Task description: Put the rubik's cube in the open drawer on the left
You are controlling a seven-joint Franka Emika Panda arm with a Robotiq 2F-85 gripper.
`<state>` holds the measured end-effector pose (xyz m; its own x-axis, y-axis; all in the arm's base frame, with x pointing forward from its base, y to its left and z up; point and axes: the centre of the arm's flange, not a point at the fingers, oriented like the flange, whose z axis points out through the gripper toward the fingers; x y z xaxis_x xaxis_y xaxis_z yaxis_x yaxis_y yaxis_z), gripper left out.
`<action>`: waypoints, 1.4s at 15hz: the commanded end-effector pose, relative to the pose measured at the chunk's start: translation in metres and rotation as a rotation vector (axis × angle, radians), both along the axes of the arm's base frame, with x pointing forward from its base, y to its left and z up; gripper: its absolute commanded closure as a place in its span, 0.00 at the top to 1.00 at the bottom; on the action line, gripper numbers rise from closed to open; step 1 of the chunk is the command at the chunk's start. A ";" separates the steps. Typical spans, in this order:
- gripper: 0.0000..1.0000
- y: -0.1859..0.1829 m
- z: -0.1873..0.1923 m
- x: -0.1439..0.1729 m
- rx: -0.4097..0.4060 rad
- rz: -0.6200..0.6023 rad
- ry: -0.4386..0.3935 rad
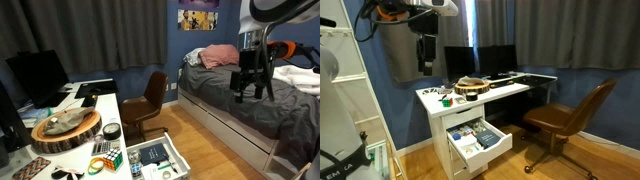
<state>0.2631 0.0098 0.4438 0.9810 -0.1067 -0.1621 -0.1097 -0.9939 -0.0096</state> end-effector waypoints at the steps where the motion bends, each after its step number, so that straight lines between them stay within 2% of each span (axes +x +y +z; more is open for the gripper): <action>1: 1.00 0.000 0.000 0.000 0.000 0.000 0.000; 16: 1.00 0.000 0.000 0.000 0.000 0.000 0.000; 19: 1.00 0.038 0.001 0.019 -0.062 0.117 0.031; 21: 1.00 0.086 0.001 0.034 -0.080 0.246 0.023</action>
